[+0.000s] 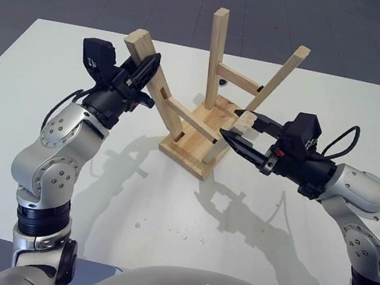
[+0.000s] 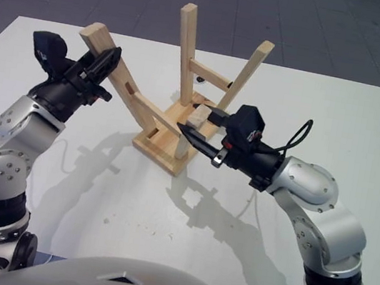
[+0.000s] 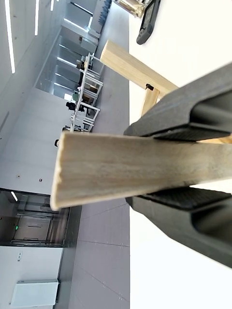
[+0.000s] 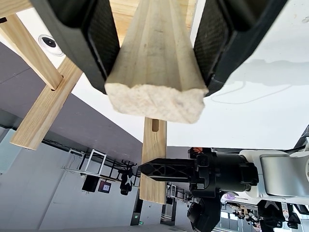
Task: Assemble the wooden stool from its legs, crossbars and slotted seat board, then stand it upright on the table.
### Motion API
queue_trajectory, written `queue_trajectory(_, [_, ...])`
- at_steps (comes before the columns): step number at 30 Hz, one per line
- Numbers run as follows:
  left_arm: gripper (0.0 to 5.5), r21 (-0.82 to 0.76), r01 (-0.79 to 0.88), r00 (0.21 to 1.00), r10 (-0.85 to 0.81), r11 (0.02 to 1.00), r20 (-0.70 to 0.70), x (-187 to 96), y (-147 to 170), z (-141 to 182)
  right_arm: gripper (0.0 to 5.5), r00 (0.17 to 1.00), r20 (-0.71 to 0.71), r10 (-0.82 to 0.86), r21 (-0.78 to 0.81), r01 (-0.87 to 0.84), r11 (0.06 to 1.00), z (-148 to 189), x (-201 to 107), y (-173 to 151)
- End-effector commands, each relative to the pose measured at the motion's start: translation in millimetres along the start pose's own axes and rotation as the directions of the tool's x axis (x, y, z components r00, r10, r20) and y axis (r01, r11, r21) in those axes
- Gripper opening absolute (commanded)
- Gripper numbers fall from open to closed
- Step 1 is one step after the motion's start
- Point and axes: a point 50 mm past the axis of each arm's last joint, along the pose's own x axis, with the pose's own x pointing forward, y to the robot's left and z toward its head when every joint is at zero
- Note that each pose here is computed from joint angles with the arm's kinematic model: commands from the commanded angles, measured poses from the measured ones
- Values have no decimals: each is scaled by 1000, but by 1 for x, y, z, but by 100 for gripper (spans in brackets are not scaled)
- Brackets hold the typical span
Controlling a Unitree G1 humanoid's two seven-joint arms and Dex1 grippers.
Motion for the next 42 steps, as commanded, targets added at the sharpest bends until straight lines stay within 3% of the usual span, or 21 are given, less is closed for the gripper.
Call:
queue_trajectory(1, [103, -55, -6, 1000, 6, 998, 2, -5, -1, 1, 207, 992, -97, -80, 20, 83, 996, -16, -5, -6])
queue_trajectory(13, [103, -8, -52, 999, 52, 999, -11, 7, 10, -15, 207, 993, -93, -77, 37, 80, 996, -17, -3, -3])
queue_trajectory(24, [103, 31, 53, 999, -53, 998, 3, 20, 1, -17, 207, 993, -89, -73, 49, 78, 996, -19, -1, 0])
queue_trajectory(42, [103, 52, 76, 997, -74, 996, -24, 13, 10, -21, 207, 996, -68, -49, 95, 55, 994, -26, -4, 0])
